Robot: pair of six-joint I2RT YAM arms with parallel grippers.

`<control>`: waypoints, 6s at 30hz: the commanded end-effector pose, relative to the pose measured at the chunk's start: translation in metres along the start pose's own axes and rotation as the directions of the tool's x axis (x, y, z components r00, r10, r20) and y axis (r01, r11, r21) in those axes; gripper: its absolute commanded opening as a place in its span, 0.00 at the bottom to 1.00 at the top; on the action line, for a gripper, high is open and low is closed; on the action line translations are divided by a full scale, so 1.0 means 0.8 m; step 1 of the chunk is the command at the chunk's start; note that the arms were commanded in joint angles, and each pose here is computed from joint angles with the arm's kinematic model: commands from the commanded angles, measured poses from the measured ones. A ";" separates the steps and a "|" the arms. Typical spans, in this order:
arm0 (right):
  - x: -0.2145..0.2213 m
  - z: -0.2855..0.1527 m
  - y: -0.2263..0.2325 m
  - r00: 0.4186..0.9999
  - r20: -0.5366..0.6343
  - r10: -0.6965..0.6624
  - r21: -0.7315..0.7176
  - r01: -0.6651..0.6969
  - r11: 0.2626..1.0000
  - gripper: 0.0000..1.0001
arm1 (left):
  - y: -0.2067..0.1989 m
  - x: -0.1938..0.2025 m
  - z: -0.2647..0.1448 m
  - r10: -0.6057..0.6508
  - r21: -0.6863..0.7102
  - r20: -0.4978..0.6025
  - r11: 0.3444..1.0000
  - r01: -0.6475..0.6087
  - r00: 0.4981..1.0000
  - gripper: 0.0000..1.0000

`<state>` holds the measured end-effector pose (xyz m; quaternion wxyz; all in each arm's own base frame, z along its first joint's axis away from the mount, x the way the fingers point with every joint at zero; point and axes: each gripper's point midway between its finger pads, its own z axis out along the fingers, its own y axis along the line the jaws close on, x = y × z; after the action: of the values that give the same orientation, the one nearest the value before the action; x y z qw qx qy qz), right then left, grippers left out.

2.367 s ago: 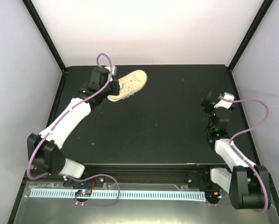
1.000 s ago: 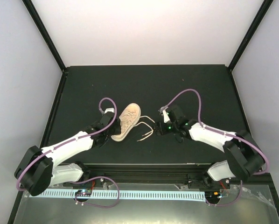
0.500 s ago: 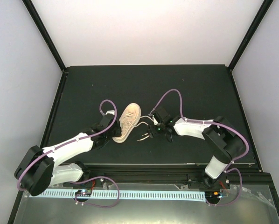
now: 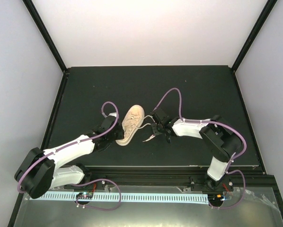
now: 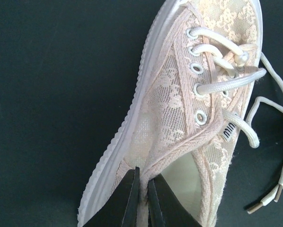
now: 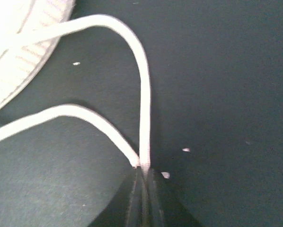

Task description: Tie the shoes

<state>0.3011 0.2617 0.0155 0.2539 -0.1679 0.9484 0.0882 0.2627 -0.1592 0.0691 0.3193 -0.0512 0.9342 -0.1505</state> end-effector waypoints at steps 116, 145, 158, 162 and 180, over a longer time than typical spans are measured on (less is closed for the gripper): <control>-0.144 -0.231 0.057 0.876 0.470 0.112 -0.446 0.126 0.886 0.02 | -0.185 -0.023 -0.051 0.281 0.648 0.145 0.698 -0.305 0.949 0.74; -0.178 -0.128 0.051 0.949 0.312 0.050 -0.295 0.047 0.954 0.34 | -0.174 -0.026 -0.010 0.199 0.593 0.087 0.777 -0.211 0.976 0.06; -0.091 -0.187 -0.010 0.960 0.232 0.158 -0.186 -0.115 0.976 0.86 | -0.172 -0.024 -0.008 0.226 0.585 0.074 0.779 -0.226 0.971 0.05; 0.013 -0.176 -0.045 0.960 0.067 0.272 -0.116 -0.263 0.958 0.86 | -0.177 -0.018 -0.014 0.273 0.612 0.091 0.743 -0.270 0.958 0.02; 0.146 -0.109 -0.071 0.886 -0.243 0.395 0.091 -0.384 0.919 0.51 | -0.177 -0.011 -0.020 0.284 0.631 0.086 0.726 -0.273 0.955 0.04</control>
<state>0.1855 0.1475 0.0285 0.1064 0.0225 0.9906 0.0824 0.2605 -0.2873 0.1159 0.3145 0.1944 0.8410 -0.3950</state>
